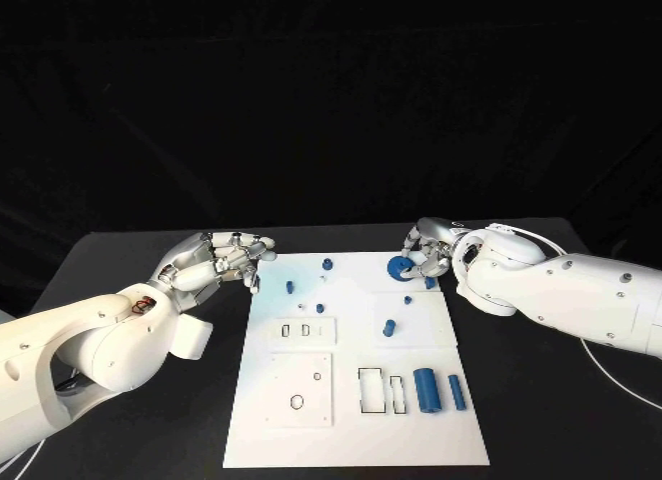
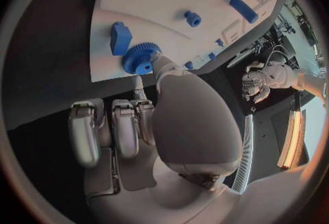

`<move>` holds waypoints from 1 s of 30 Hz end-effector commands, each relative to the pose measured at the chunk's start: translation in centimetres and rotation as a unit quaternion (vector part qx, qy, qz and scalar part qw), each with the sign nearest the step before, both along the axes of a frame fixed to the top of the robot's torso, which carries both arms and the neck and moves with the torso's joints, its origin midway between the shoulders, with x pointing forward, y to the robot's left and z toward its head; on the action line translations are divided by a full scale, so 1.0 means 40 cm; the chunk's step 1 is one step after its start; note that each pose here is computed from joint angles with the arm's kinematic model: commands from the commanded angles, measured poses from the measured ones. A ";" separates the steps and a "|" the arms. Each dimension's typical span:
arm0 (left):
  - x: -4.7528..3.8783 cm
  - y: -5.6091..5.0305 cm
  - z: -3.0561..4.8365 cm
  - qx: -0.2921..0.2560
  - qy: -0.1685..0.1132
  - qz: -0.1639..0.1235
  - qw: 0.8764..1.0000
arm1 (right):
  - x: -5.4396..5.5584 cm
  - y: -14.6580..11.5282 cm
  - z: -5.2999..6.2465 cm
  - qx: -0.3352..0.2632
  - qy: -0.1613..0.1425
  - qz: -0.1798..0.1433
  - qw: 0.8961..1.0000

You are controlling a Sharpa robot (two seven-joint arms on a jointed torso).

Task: Assemble the parts on the task board

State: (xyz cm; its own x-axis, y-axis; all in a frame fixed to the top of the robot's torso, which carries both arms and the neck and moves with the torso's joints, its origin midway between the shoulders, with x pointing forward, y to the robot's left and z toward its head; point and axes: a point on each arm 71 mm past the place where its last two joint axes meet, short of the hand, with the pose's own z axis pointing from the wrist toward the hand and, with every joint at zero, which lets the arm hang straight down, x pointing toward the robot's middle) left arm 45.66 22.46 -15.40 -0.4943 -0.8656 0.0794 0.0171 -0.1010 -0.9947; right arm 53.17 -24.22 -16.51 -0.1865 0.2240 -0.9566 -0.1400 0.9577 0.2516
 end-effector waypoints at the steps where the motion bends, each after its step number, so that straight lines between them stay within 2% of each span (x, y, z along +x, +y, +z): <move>1: -0.001 -0.003 0.004 -0.007 -0.005 -0.008 1.000 | 0.000 0.005 -0.008 -0.009 0.014 0.009 1.000; 16: -0.002 -0.001 0.004 -0.006 -0.003 -0.007 1.000 | 0.006 0.013 -0.018 -0.004 0.020 0.010 1.000; 21: -0.002 0.000 0.004 -0.005 -0.003 -0.007 1.000 | 0.006 0.013 -0.019 -0.012 0.014 0.009 1.000; 25: -0.002 0.000 0.004 -0.005 -0.003 -0.008 1.000 | 0.003 0.016 -0.013 -0.018 -0.006 0.011 1.000; 30: -0.002 -0.001 0.004 -0.006 -0.003 -0.009 1.000 | -0.007 0.034 0.002 -0.027 -0.057 0.025 0.998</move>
